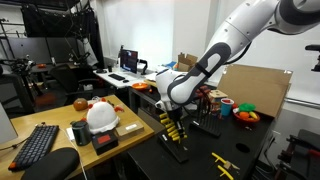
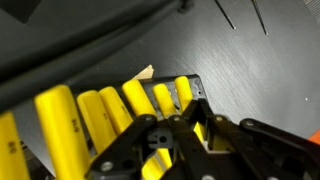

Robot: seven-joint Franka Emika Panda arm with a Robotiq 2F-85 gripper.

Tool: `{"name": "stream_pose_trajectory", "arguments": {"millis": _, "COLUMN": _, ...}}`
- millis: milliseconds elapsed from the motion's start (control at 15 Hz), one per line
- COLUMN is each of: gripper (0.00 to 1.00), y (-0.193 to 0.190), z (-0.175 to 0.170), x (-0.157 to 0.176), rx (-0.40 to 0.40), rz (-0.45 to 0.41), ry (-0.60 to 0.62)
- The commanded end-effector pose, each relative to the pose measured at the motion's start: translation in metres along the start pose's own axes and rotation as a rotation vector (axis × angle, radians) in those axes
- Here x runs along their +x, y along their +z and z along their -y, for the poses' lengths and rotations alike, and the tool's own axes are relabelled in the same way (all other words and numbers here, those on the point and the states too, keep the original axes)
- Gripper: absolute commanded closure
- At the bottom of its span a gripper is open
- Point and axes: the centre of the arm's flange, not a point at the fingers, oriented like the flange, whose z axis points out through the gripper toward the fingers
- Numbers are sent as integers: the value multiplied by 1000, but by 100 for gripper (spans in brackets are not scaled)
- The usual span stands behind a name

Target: Detach the smallest yellow object from the stand and put it on the table

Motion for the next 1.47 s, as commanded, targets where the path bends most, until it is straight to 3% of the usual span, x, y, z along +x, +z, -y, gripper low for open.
{"name": "stream_pose_trajectory", "arguments": {"millis": 0, "gripper": 99, "y": 14, "z": 13, "x": 10, "rx": -14, "rz": -11, "ry": -14}}
{"name": "stream_pose_trajectory", "arguments": {"millis": 600, "gripper": 99, "y": 3, "z": 14, "x": 13, "rx": 30, "rz": -35, "ry": 22}}
{"name": "stream_pose_trajectory", "arguments": {"millis": 1400, "gripper": 99, "y": -15, "z": 25, "x": 12, "rx": -47, "rz": -41, "ry": 176}}
